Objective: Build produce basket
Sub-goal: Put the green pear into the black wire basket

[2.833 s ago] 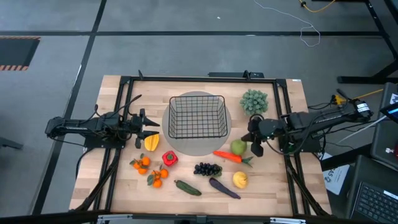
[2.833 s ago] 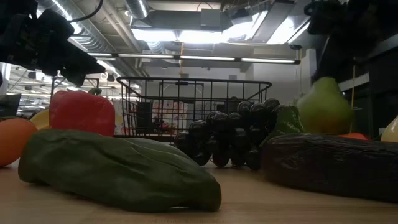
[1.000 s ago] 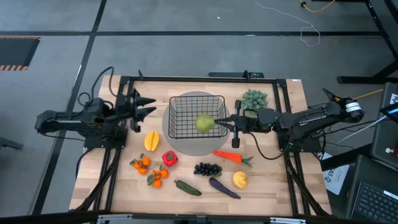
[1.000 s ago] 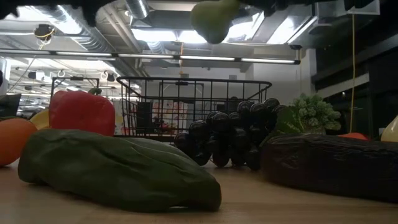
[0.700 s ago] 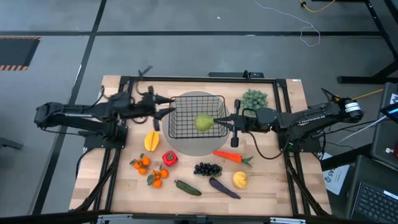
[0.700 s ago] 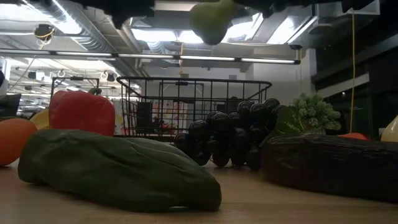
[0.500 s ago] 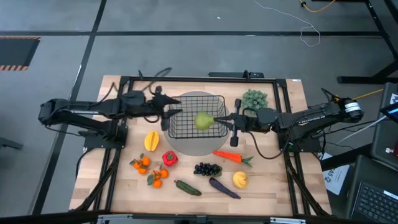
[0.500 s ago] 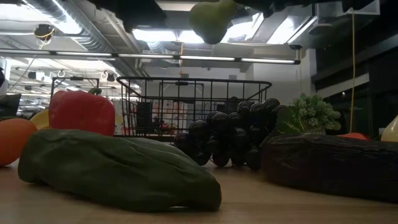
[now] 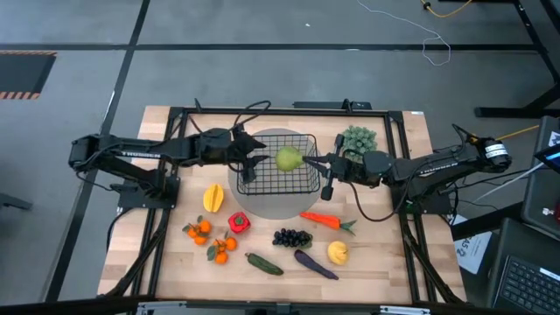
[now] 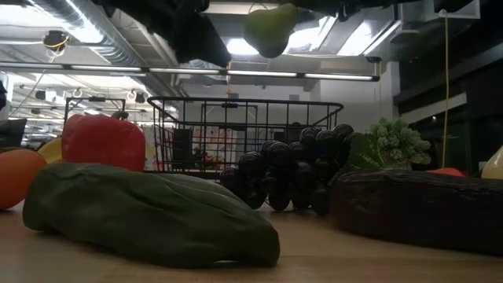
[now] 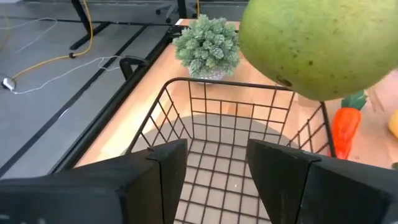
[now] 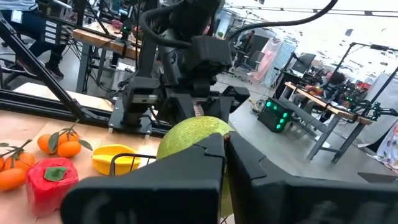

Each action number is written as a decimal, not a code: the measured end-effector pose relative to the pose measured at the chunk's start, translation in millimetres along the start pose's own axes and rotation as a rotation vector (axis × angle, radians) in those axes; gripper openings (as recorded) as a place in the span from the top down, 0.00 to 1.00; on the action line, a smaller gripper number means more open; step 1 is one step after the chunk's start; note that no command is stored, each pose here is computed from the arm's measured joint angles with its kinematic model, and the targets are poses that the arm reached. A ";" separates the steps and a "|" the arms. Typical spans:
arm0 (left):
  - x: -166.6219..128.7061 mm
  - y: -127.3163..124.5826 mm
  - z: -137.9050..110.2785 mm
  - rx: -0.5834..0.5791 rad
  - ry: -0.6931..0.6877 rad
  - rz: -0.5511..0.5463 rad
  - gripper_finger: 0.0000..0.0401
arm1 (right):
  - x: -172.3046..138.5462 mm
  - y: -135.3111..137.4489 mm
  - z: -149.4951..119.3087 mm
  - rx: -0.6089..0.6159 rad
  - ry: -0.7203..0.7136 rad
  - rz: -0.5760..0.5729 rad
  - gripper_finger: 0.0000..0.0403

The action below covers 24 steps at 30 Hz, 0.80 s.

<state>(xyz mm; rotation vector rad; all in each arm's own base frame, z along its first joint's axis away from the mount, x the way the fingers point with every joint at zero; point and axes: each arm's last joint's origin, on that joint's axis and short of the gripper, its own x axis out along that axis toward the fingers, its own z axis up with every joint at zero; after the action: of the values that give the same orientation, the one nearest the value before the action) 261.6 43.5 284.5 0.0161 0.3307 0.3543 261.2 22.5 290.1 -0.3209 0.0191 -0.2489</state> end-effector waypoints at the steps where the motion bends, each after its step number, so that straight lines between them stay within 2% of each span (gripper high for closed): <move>1: 1.2 0.1 -0.9 0.001 0.005 0.003 0.61 | 0.0 0.0 0.0 -0.005 0.000 0.000 1.00; 11: 17.8 -3.5 -9.9 0.006 0.036 0.004 0.61 | 0.0 0.2 0.2 -0.007 -0.004 0.008 1.00; 16: 25.8 -8.6 -8.2 -0.071 -0.018 -0.026 0.61 | 0.0 0.2 0.2 -0.007 -0.004 0.008 1.00; 24: 24.4 -21.0 -6.4 -0.005 -0.045 -0.096 0.61 | 0.0 0.2 0.1 -0.014 -0.003 0.008 1.00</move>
<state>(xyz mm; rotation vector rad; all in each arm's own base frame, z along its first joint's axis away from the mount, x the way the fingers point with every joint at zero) 288.3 31.9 269.2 0.0031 0.2851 0.2592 261.2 22.7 290.1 -0.3349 0.0193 -0.2401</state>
